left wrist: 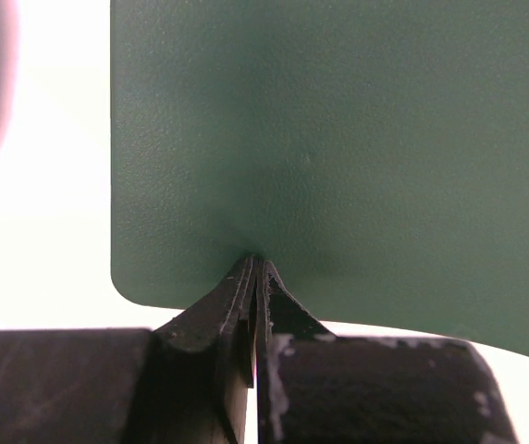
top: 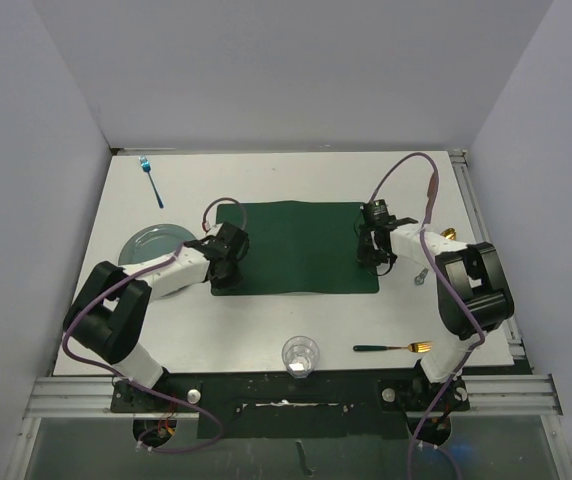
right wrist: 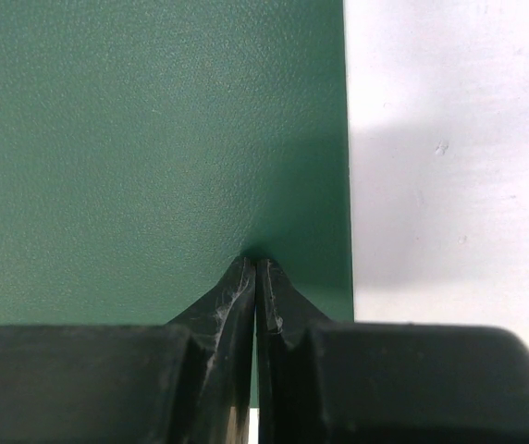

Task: Set the dinner table for one person
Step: Adjust the napkin at the center of the board.

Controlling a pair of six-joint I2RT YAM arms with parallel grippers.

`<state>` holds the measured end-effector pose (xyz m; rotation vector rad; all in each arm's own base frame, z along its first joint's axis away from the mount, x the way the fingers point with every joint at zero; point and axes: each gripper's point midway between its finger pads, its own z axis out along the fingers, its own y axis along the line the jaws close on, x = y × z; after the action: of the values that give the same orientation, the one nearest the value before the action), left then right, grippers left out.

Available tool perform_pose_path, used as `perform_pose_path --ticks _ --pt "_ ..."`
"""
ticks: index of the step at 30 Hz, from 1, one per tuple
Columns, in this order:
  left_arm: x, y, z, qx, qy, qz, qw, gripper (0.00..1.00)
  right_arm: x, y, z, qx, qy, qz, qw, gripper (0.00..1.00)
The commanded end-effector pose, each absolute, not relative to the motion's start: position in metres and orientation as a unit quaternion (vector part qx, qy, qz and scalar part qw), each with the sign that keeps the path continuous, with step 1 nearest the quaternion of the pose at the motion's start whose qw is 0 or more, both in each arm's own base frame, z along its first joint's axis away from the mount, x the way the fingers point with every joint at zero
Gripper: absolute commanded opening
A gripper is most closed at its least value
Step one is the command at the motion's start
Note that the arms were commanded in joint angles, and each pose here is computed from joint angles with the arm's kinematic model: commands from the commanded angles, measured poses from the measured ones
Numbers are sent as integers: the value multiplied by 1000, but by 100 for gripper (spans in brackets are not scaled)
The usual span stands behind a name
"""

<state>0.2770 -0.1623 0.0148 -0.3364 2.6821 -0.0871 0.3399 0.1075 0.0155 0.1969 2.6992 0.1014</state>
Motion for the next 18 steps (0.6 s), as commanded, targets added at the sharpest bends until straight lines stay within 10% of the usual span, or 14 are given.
perform_pose_path --ticks 1,13,18 --pt "272 -173 20 -108 970 -54 213 0 341 105 10 64 975 26 209 1" --pt "282 -162 30 -113 967 -13 226 0 334 93 38 61 972 6 227 4" --pt "292 -162 58 -123 958 -22 257 2 339 89 64 51 967 -1 251 23"
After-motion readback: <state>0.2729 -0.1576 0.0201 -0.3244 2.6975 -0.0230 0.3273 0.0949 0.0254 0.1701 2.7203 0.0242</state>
